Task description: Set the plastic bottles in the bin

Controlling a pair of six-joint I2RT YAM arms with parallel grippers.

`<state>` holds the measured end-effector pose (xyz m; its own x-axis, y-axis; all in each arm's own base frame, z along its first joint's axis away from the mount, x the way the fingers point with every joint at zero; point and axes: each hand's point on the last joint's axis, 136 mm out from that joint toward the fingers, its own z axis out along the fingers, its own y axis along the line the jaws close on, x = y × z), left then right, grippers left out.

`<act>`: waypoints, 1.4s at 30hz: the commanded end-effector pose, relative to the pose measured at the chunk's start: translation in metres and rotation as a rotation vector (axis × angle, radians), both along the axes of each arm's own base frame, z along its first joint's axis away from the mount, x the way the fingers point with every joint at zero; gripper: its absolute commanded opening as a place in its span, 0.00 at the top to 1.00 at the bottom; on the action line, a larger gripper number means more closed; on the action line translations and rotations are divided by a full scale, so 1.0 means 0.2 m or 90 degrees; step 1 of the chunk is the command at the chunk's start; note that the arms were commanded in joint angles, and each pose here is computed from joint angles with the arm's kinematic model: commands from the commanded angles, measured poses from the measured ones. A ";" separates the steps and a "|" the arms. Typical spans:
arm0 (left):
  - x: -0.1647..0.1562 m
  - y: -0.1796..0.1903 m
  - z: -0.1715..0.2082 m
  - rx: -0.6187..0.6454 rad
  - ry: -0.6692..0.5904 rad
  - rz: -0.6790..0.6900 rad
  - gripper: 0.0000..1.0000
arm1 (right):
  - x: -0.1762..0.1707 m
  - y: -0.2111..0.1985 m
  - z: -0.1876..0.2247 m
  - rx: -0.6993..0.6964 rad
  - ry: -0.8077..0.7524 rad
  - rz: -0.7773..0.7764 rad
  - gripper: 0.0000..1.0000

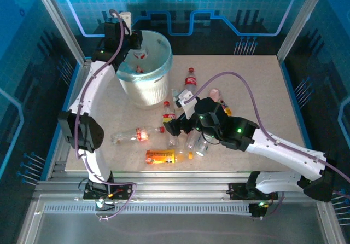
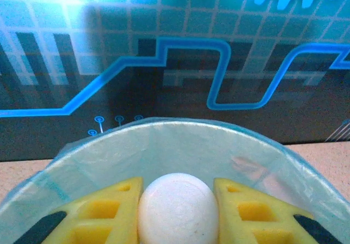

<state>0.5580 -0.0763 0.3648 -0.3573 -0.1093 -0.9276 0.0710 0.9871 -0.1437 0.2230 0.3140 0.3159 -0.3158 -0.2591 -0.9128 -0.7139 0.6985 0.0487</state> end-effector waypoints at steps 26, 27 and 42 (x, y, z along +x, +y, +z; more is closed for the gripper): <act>-0.27 -0.06 0.40 -0.017 -0.065 -0.060 0.27 | 0.05 -0.45 0.18 0.028 0.075 -0.213 0.03; -0.34 -0.09 0.45 -0.015 -0.079 -0.073 0.27 | 0.06 -0.52 0.19 0.025 0.103 -0.241 0.04; -1.54 -0.68 0.25 0.139 -0.177 -0.464 0.29 | -0.16 -0.52 0.04 -0.107 0.043 0.021 0.08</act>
